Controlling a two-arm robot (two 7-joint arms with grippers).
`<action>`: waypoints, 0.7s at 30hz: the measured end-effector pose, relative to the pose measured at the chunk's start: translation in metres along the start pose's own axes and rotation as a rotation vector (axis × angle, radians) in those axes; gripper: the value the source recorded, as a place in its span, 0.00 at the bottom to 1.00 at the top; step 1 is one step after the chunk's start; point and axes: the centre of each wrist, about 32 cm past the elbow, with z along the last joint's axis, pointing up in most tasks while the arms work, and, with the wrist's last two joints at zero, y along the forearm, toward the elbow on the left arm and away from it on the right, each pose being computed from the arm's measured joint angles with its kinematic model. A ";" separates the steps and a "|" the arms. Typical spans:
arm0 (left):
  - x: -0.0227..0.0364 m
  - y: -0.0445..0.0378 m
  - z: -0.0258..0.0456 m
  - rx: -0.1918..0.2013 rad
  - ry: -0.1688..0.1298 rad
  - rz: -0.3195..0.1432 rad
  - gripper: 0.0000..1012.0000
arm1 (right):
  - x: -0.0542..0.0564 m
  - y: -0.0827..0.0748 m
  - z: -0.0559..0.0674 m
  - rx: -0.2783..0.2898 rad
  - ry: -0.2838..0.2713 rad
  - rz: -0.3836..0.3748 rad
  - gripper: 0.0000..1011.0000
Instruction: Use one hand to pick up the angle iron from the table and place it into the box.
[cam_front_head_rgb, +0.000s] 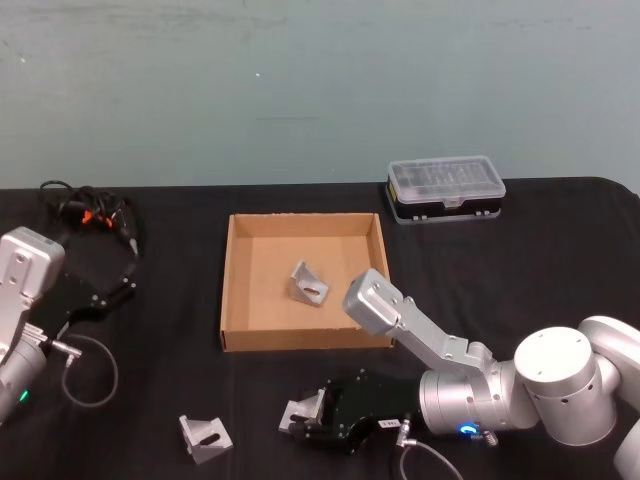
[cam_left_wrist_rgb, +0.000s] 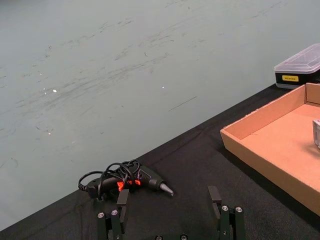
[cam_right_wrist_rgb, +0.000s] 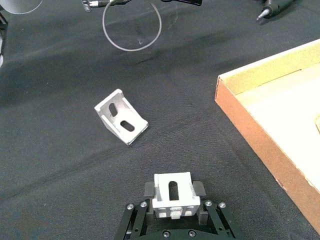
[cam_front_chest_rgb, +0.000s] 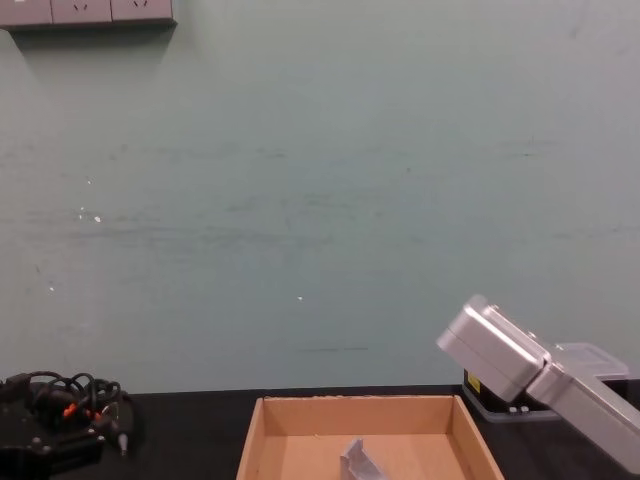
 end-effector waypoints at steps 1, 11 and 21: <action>0.0000 0.0000 0.0000 0.000 0.000 0.000 0.99 | 0.000 0.000 0.000 0.000 0.000 0.000 0.45; 0.0000 0.0000 0.0000 0.000 0.000 0.000 0.99 | 0.008 -0.016 0.003 0.109 -0.009 0.001 0.45; 0.0000 0.0000 0.0000 0.000 0.000 0.000 0.99 | 0.024 -0.037 0.027 0.284 -0.034 0.002 0.45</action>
